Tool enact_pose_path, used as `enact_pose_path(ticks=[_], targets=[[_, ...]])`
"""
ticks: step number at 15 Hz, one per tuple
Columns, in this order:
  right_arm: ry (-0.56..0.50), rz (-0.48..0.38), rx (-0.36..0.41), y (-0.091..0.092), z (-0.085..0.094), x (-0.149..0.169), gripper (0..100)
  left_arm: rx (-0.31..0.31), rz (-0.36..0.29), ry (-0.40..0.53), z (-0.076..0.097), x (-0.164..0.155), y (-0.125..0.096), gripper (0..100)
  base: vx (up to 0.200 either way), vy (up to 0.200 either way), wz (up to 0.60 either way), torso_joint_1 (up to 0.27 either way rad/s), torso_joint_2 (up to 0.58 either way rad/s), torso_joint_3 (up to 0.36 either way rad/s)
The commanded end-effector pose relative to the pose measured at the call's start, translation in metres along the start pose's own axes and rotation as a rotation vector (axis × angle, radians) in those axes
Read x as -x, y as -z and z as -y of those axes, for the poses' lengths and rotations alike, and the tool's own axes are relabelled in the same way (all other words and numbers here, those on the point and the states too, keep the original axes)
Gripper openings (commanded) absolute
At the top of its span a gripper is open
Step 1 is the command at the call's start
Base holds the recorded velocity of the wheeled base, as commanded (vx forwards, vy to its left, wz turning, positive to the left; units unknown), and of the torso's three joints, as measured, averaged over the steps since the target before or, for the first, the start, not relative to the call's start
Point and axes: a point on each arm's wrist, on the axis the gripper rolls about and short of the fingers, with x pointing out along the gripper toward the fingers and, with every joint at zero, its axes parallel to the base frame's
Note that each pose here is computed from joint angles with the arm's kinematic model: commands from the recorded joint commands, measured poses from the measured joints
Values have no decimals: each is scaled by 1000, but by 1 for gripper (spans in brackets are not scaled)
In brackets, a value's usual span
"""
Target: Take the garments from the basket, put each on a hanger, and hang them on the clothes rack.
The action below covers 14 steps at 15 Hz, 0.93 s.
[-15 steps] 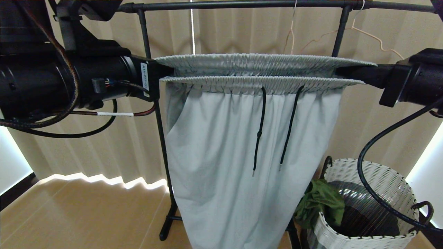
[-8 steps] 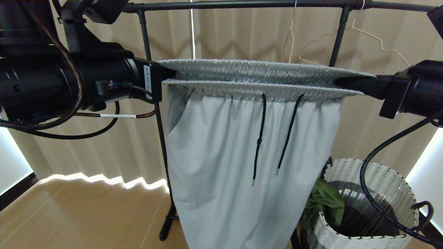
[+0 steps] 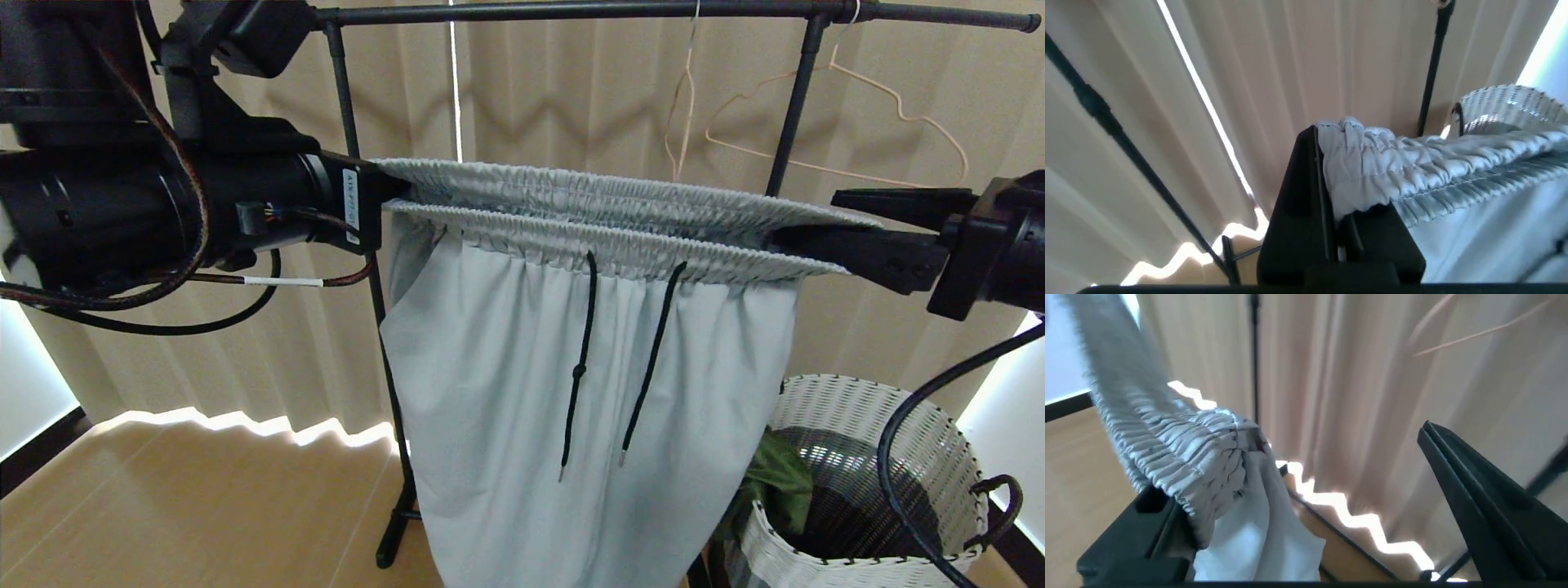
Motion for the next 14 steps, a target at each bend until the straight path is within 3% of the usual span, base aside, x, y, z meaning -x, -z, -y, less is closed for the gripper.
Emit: enact_pose_path(ticks=[1,3,9,12,14], targets=[[-53,17,8,2,-10,14,100,0,-28,-54,-6,-6,6,0,0,0,0,0,0,0],[-102,37,13,-1,-13,21,100,1,-50,-118,-12,-10,10,0,0,0,0,0,0,0],[-107,41,14,4,-16,32,100,4,-96,-152,-20,-8,24,0,0,0,0,0,0,0],[-39,18,30,13,-11,40,100,10,-88,-194,-31,11,26,0,0,0,0,0,0,0],[105,1,105,21,3,50,100,18,-87,-240,-41,27,29,0,0,0,0,0,0,0]])
